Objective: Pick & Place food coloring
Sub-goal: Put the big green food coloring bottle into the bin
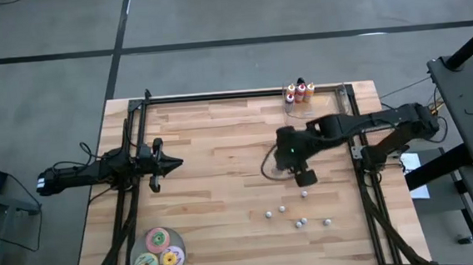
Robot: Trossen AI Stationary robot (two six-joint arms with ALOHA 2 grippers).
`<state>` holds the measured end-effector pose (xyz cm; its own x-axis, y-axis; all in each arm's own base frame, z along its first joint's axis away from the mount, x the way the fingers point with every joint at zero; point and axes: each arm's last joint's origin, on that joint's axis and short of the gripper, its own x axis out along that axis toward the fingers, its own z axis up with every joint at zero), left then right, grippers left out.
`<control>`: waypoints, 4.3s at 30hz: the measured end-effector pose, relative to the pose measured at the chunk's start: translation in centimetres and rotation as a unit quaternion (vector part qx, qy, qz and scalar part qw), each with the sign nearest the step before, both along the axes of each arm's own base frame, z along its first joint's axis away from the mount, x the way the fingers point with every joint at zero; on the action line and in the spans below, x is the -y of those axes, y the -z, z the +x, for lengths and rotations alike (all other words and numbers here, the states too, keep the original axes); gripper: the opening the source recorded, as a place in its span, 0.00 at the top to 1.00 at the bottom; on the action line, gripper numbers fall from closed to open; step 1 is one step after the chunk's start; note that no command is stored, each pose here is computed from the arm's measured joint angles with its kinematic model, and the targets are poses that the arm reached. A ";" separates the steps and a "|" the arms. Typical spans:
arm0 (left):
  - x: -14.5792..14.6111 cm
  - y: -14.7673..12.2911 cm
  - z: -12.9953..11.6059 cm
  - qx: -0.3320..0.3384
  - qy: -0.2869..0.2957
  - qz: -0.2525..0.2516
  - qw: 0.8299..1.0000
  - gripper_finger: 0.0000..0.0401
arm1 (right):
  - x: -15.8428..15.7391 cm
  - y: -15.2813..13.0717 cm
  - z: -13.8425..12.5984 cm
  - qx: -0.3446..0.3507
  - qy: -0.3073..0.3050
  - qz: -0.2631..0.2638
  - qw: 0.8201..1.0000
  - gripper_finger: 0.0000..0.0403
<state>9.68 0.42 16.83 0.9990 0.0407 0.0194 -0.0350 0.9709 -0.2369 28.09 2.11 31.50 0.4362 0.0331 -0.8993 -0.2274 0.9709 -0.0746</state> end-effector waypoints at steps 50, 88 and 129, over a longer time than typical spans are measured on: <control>0.0 0.0 0.0 0.000 0.000 0.000 1.000 1.00 | 20.8 -1.8 -9.7 -0.022 0.518 0.056 0.853 0.72; 0.0 0.0 0.0 0.000 0.000 0.000 1.000 1.00 | 24.7 3.4 -11.6 -0.069 0.681 0.052 0.727 0.72; 0.0 0.0 0.0 0.000 0.000 0.000 1.000 1.00 | 26.7 5.0 -13.9 -0.035 0.757 0.042 0.651 0.72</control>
